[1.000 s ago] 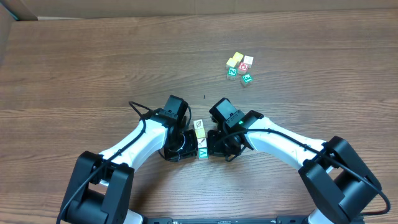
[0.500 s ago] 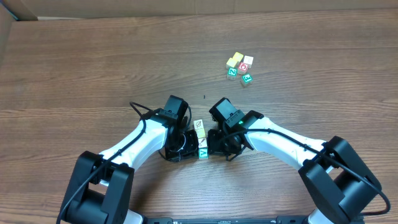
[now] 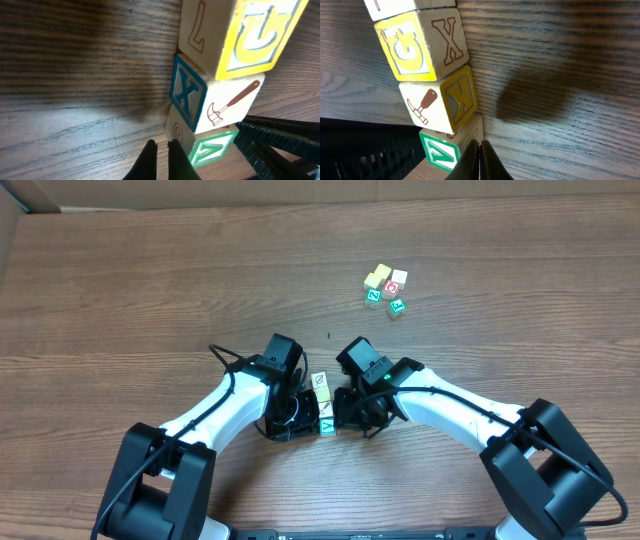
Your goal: Flip 3 blocks
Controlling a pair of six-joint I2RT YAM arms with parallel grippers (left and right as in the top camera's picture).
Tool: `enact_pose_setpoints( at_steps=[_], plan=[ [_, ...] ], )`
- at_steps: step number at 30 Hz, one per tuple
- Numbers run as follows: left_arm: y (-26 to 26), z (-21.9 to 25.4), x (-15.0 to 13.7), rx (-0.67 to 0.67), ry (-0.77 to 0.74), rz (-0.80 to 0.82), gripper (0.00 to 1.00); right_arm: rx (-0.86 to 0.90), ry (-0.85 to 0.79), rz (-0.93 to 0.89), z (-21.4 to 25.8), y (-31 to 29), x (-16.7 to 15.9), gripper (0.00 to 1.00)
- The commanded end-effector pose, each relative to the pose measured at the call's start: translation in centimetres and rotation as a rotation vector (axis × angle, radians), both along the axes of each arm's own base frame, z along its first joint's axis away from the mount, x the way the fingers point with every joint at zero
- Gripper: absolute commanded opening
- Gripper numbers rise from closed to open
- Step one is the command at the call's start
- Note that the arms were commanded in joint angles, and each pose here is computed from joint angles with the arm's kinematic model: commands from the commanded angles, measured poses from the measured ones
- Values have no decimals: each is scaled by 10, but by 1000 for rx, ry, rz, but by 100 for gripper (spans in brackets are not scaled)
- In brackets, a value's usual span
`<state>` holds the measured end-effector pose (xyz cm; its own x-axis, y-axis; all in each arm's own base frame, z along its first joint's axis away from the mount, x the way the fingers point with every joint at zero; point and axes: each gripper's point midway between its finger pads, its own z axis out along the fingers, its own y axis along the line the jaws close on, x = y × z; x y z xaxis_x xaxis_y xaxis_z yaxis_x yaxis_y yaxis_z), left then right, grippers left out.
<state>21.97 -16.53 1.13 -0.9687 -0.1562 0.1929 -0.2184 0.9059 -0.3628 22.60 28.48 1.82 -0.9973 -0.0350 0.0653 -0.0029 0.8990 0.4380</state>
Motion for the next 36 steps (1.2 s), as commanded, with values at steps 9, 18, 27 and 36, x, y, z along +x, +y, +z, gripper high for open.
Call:
enact_pose_setpoints(
  at_steps=[9, 18, 27, 36],
  plan=[
    [49, 53, 53, 215, -186, 37, 5, -124, -130, -8, 32, -30, 36, 20],
    [93, 72, 76, 349, -270, 104, 100, -281, -245, -137, 38, -91, 89, 100],
    [93, 72, 77, 347, -276, 106, 100, -319, -242, -208, 37, -119, 101, 100],
    [93, 72, 77, 347, -275, 106, 100, -319, -242, -208, 37, -119, 101, 100]
  ],
)
